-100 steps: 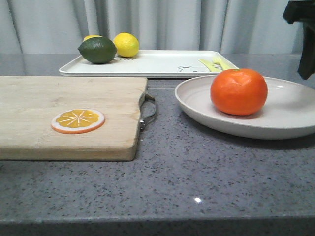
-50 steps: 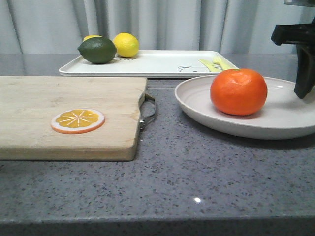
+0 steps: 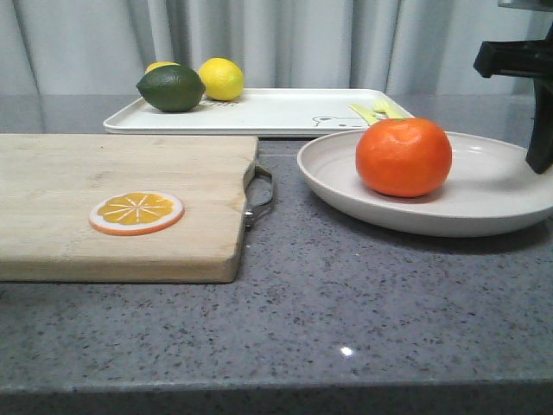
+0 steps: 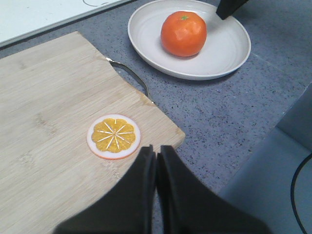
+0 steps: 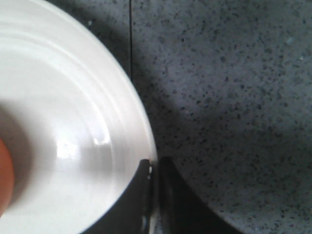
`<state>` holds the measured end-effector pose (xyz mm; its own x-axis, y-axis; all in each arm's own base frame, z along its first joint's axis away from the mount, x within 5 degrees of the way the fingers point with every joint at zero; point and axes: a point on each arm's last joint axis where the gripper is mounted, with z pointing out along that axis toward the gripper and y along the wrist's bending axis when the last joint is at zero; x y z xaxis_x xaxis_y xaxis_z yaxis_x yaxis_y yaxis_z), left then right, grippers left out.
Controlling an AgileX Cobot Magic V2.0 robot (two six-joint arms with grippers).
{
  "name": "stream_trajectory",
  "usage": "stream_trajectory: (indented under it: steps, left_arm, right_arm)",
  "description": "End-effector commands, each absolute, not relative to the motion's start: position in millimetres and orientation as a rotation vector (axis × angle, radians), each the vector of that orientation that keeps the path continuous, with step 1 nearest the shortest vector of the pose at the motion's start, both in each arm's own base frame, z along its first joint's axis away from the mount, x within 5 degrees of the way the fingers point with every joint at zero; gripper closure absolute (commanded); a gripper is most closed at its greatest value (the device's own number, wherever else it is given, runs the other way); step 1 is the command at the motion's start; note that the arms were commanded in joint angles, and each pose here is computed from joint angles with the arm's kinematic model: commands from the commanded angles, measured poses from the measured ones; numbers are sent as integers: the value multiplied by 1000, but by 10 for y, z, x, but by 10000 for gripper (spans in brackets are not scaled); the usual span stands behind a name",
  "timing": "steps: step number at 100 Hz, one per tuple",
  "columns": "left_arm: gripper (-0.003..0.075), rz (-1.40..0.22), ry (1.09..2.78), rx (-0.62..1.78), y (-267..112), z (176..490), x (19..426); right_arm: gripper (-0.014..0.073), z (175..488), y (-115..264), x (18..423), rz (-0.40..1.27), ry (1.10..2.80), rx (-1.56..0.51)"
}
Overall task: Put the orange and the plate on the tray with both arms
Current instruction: 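Lift the plate with the orange and set it onto the white tray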
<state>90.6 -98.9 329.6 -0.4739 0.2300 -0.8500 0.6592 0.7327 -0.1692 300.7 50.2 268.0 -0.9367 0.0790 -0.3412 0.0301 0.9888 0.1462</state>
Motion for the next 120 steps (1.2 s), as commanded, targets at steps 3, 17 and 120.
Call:
stream_trajectory:
  steps: [3,17,120]
  left_arm:
    - [739,-663,1948,636,-1010,3450,918]
    - [739,-663,1948,636,-1010,3450,918]
    - [739,-679,1921,624,-1019,3476,924]
  right_arm:
    - [663,2888,482,3025,208,2680,76]
    - [663,2952,512,3024,269,2642,104]
    - [663,3560,948,4520,616,2491,2]
